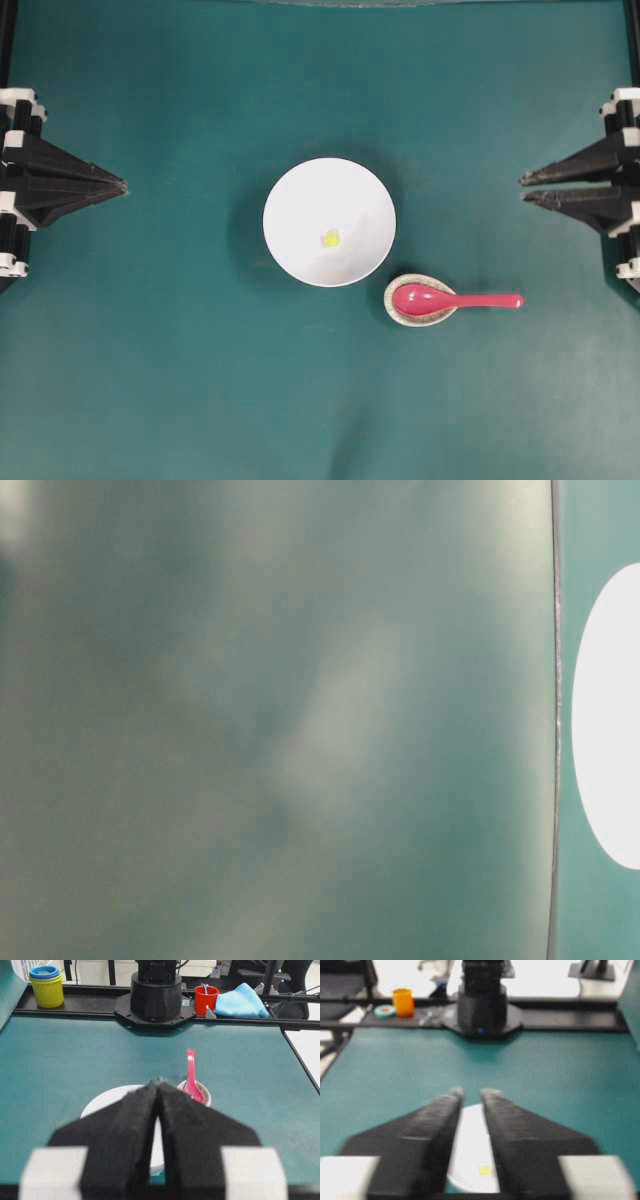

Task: Scoop the yellow hexagonal prism block from the bowl with a spoon using the right arm.
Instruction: 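Move the right gripper toward the pink spoon handle, then lower the right gripper and close it on the pink spoon handle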

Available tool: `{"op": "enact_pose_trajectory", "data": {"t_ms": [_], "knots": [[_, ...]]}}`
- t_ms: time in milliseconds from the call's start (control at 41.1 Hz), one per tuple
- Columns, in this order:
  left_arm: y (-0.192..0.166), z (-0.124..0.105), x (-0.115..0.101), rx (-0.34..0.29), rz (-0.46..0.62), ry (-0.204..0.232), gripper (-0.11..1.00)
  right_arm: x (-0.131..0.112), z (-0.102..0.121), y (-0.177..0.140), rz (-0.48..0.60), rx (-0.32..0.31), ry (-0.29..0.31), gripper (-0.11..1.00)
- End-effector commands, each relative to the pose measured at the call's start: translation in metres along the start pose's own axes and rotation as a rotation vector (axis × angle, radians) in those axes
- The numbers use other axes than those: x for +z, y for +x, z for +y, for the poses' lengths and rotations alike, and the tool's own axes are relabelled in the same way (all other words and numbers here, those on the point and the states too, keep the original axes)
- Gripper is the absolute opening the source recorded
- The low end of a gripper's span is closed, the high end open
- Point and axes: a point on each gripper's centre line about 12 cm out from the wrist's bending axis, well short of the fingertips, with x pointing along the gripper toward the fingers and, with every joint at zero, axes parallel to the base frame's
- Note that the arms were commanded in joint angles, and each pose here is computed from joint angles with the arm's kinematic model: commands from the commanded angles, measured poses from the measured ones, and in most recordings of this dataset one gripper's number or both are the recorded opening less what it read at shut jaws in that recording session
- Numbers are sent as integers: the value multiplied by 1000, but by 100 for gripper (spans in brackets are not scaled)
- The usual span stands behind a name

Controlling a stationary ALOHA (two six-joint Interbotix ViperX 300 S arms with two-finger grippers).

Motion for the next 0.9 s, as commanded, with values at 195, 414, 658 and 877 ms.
{"op": "enact_pose_trajectory", "data": {"t_ms": [195, 414, 658, 877], "knots": [[4, -1, 9, -2, -17, 0, 3, 5, 0, 5, 94, 0, 6, 57], [4, -1, 9, -2, -15, 0, 3, -3, 0, 7, 141, -2, 24, 57], [4, -1, 9, -2, -14, 1, 3, -26, 9, 16, 219, 31, 57, 57], [4, -1, 9, -2, -14, 1, 3, -64, 24, 22, 247, 80, 106, 57]]}}
